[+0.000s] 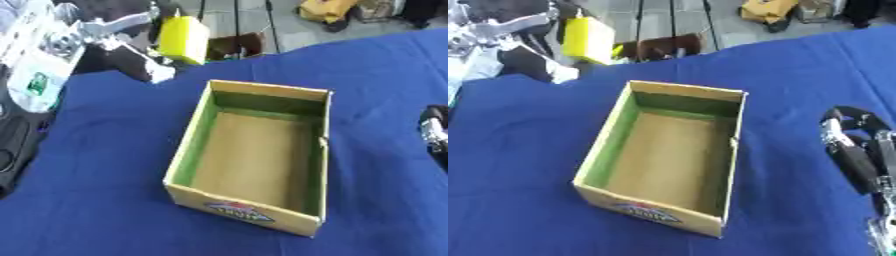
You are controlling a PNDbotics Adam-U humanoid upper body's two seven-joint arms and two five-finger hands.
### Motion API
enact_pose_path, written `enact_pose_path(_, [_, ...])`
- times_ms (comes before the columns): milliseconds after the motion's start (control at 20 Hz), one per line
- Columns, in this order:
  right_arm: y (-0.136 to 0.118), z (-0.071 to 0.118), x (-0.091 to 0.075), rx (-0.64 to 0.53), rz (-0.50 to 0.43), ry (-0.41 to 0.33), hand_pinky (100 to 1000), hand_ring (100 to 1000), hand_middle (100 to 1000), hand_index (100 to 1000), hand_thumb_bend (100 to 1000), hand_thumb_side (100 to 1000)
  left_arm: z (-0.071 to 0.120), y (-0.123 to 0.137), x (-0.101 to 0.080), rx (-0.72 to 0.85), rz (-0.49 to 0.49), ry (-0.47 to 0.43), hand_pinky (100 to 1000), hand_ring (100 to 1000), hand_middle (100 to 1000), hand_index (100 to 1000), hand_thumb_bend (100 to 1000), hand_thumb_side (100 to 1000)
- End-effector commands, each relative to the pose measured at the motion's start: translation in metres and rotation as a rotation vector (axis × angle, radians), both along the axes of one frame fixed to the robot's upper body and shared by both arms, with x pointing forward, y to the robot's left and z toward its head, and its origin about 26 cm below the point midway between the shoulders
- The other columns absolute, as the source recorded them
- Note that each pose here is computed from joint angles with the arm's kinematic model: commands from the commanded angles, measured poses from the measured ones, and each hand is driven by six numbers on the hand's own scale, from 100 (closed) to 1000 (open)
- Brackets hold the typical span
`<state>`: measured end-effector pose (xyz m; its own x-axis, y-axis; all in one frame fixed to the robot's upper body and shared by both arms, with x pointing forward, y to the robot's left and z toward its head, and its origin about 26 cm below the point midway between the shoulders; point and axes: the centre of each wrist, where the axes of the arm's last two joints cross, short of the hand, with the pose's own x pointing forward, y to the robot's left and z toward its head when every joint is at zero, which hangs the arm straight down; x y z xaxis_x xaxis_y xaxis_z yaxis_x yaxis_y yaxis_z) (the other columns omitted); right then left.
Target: Pick up objects on the table and place them in the box.
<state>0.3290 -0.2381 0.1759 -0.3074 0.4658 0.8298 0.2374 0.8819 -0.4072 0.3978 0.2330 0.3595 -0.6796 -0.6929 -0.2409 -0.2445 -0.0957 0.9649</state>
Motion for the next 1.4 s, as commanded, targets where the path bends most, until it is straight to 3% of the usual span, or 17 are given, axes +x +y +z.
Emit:
enact_pose_path(50, [0.001, 0.009, -0.002, -0.008, 0.005, -0.033, 868, 993, 575, 819, 100, 673, 0.012, -0.018, -0.006, 0.012, -0.05, -0.029, 269, 439, 474, 655, 100, 440])
enact_pose_path(300, [0.001, 0.008, -0.002, -0.004, 0.003, -0.03, 867, 994, 575, 819, 100, 673, 0.003, -0.048, -0.005, 0.019, -0.093, -0.011, 271, 440, 474, 654, 100, 439])
enact_pose_path(800, [-0.002, 0.009, -0.002, 0.001, -0.014, -0.032, 867, 994, 576, 819, 100, 679, -0.025, -0.076, -0.003, 0.082, -0.031, 0.039, 289, 452, 483, 653, 100, 442])
enact_pose_path(1100, [-0.001, 0.01, -0.002, 0.002, -0.007, -0.032, 867, 995, 576, 819, 100, 675, -0.052, -0.092, 0.006, 0.177, 0.018, 0.057, 293, 456, 485, 654, 100, 447])
enact_pose_path(1400, [-0.001, 0.012, -0.002, 0.005, -0.007, -0.039, 867, 995, 576, 819, 100, 674, -0.083, -0.097, 0.024, 0.237, 0.048, 0.145, 295, 458, 487, 656, 100, 452])
